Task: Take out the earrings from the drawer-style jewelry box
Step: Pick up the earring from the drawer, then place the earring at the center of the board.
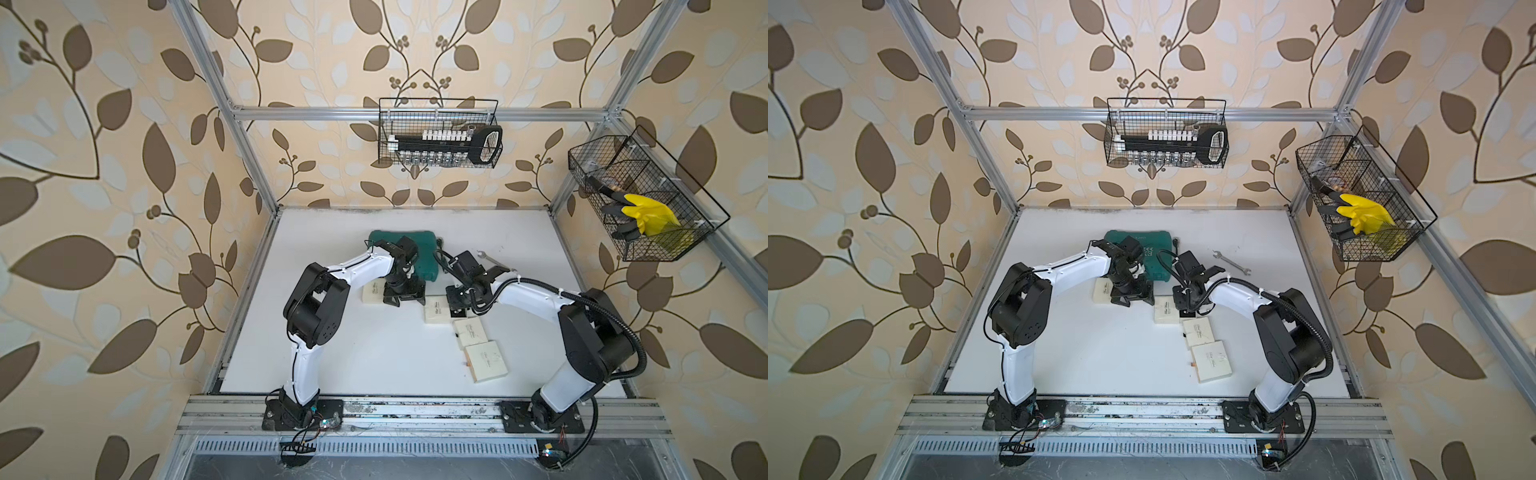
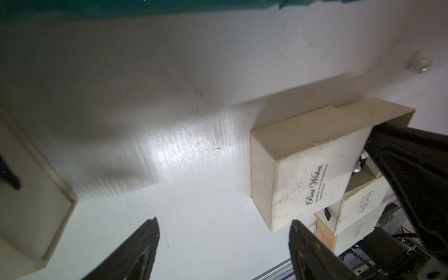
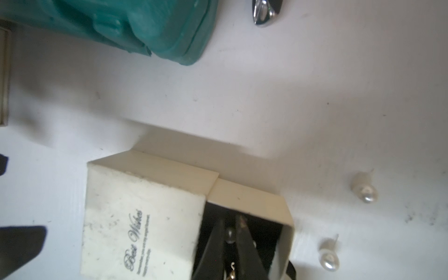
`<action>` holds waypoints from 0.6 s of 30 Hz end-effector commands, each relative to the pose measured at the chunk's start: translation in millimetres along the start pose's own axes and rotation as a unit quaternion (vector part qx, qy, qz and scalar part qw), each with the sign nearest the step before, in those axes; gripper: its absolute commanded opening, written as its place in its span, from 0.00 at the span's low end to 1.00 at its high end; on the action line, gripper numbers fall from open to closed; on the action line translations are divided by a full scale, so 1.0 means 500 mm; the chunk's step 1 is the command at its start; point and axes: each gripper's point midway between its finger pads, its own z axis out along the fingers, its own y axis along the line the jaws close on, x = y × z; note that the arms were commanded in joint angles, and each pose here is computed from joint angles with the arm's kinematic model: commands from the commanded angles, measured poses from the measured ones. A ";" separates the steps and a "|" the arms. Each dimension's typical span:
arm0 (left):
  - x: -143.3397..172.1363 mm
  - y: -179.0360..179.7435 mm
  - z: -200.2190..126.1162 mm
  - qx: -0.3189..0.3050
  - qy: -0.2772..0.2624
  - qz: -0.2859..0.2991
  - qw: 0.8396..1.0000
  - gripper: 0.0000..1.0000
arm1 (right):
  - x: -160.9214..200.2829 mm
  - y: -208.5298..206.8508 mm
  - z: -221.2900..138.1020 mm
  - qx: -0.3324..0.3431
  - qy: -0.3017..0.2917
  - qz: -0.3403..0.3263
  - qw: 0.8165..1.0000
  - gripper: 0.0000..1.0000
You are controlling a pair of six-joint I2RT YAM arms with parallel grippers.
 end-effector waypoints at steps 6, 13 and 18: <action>-0.006 -0.030 -0.022 0.032 0.001 0.018 0.999 0.86 | -0.016 -0.026 -0.045 0.004 -0.024 0.026 0.999 0.09; -0.005 -0.049 -0.013 0.054 0.008 0.029 0.998 0.86 | -0.031 -0.097 -0.083 0.034 -0.051 0.064 0.996 0.09; -0.007 -0.057 -0.005 0.057 0.014 0.034 0.998 0.86 | -0.017 -0.174 -0.080 0.080 -0.044 0.107 0.990 0.10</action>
